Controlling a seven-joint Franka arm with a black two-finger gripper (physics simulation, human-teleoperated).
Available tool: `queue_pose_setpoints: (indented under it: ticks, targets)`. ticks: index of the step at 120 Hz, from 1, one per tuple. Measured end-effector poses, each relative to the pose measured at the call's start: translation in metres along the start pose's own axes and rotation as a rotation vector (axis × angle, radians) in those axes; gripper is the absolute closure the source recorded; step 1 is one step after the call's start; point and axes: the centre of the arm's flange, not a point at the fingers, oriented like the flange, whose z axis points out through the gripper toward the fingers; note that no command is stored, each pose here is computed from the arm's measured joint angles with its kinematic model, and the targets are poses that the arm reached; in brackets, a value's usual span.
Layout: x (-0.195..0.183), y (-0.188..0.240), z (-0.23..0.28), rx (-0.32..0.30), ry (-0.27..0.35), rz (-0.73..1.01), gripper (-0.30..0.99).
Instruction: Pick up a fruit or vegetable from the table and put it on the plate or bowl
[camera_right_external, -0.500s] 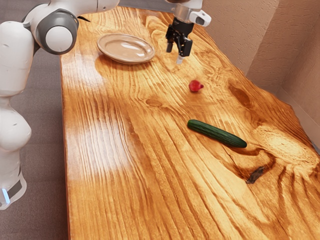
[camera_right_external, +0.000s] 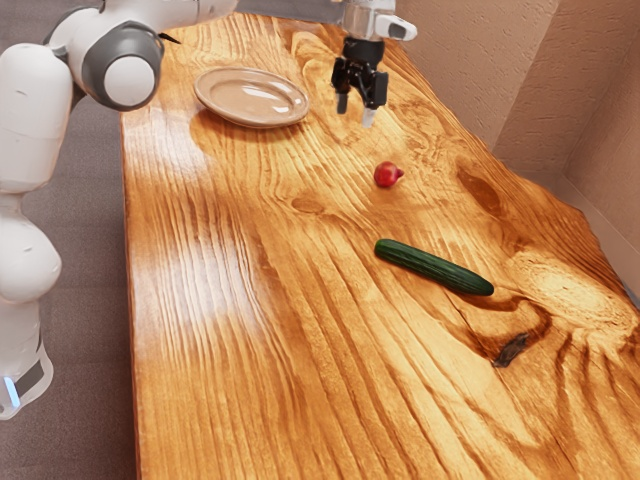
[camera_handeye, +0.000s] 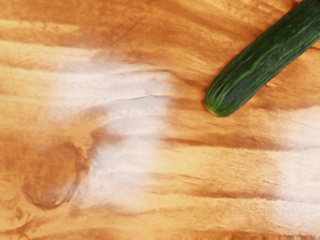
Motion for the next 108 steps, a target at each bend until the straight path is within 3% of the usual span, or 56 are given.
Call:
queue_pose_setpoints:
  ticks: [7,14,22,34,54,68,87,108]
  targets:
    - [-0.001,0.058,0.003,-0.066,-0.007,0.1,0.0]
    - [-0.003,0.084,0.006,-0.1,-0.02,0.146,0.0]
    - [-0.002,0.087,0.013,-0.121,-0.044,0.157,0.0]
    - [0.014,0.056,0.036,-0.143,-0.067,0.139,0.0]
    - [0.011,0.056,0.039,-0.058,-0.057,0.188,0.0]
    - [0.014,0.103,0.044,-0.032,-0.024,0.301,0.0]
    - [0.032,0.198,0.111,-0.069,-0.045,0.524,0.0]
    - [0.038,0.238,0.143,-0.078,-0.029,0.67,0.0]
